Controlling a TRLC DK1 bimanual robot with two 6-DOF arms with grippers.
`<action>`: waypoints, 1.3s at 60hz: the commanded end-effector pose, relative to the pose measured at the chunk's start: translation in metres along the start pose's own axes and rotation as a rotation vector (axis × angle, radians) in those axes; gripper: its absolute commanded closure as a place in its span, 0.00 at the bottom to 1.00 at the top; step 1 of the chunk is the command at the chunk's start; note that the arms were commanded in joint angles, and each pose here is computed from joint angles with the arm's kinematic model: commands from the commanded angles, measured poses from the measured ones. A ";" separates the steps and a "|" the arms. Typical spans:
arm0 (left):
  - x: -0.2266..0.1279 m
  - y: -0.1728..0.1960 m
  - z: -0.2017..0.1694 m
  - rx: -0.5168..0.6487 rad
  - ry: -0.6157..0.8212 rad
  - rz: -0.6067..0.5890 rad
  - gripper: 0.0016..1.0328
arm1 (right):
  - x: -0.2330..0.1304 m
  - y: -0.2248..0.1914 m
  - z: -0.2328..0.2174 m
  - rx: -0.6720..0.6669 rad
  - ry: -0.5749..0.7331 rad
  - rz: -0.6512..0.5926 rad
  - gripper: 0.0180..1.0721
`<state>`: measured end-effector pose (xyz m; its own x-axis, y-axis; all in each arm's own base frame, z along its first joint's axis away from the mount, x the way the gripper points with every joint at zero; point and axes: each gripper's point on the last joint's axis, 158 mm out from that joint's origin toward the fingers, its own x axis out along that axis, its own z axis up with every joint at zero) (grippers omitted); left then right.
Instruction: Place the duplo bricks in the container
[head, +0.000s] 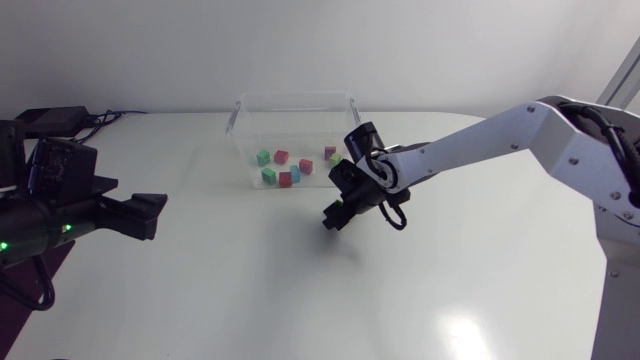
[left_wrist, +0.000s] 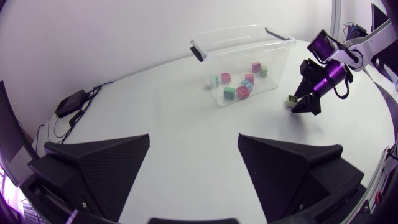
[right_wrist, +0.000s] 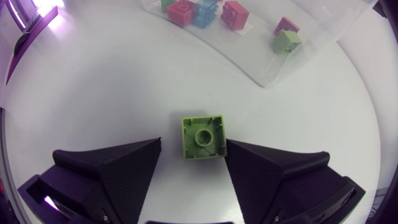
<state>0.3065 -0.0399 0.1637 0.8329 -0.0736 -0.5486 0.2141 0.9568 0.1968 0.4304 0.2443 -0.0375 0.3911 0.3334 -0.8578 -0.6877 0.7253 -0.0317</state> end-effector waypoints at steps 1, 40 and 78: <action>0.002 0.002 -0.007 -0.013 0.009 0.010 0.04 | 0.008 0.000 -0.007 0.005 0.025 0.010 0.60; -0.005 0.004 -0.007 -0.018 -0.002 0.016 0.04 | -0.130 -0.014 0.061 0.068 -0.275 -0.111 0.70; -0.013 0.005 -0.008 -0.021 -0.002 0.020 0.04 | -0.134 -0.064 0.165 0.136 -0.375 -0.190 0.69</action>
<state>0.2969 -0.0356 0.1749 0.8494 -0.0689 -0.5232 0.1999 0.9596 0.1981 0.5078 0.2553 0.1789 0.7212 0.3890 -0.5731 -0.5342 0.8391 -0.1028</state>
